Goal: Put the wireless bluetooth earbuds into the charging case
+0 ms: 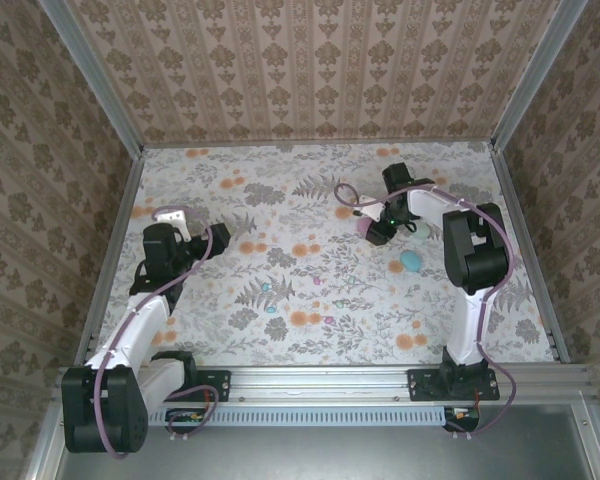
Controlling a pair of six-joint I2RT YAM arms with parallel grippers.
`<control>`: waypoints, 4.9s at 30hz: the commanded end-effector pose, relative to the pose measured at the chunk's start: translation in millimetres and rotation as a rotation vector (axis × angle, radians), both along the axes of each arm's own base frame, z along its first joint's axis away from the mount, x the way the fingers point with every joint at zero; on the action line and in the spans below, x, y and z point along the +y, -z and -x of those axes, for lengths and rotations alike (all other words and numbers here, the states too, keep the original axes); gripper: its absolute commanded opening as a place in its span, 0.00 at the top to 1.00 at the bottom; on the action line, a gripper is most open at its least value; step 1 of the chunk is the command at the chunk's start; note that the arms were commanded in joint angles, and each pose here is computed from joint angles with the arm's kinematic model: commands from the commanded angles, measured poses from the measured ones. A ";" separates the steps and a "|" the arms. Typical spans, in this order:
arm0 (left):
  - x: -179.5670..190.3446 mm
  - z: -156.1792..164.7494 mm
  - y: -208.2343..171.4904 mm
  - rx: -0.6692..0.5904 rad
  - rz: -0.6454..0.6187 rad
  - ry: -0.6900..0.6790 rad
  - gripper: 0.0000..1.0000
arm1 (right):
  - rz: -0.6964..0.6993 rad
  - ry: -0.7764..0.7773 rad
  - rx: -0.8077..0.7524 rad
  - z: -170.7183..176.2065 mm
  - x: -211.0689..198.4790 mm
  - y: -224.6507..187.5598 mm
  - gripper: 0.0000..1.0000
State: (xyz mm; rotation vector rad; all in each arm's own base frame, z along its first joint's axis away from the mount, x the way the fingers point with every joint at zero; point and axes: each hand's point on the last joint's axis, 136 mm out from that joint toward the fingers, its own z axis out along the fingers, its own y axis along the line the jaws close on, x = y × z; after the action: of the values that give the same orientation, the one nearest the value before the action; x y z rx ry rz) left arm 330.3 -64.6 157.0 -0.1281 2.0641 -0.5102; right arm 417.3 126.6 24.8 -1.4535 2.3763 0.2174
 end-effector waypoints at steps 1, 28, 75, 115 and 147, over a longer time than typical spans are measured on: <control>-1.1 -2.7 -17.8 -0.040 0.004 -0.002 0.00 | -0.035 -0.121 -0.010 11.1 24.2 -6.9 0.55; 3.1 3.4 -14.6 -0.036 -0.019 -0.015 0.00 | -0.031 -0.155 0.050 11.6 50.6 13.1 0.55; -259.6 7.4 -85.7 0.106 0.323 0.645 0.28 | -0.642 -0.288 -0.570 62.9 147.3 -201.6 0.63; -223.0 12.2 -170.8 0.063 0.830 0.480 1.00 | -1.073 -0.228 -0.714 74.8 143.6 -287.4 0.37; -227.3 21.8 -190.2 0.046 0.877 0.540 1.00 | -1.080 -0.362 -0.642 57.7 171.9 -290.8 0.46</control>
State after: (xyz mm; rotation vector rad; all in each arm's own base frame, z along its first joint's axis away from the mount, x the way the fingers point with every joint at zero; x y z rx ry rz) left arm 317.4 -292.8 317.0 -0.1474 1.8587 -1.6797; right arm 360.6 293.1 307.1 -1.0822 1.1582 0.8150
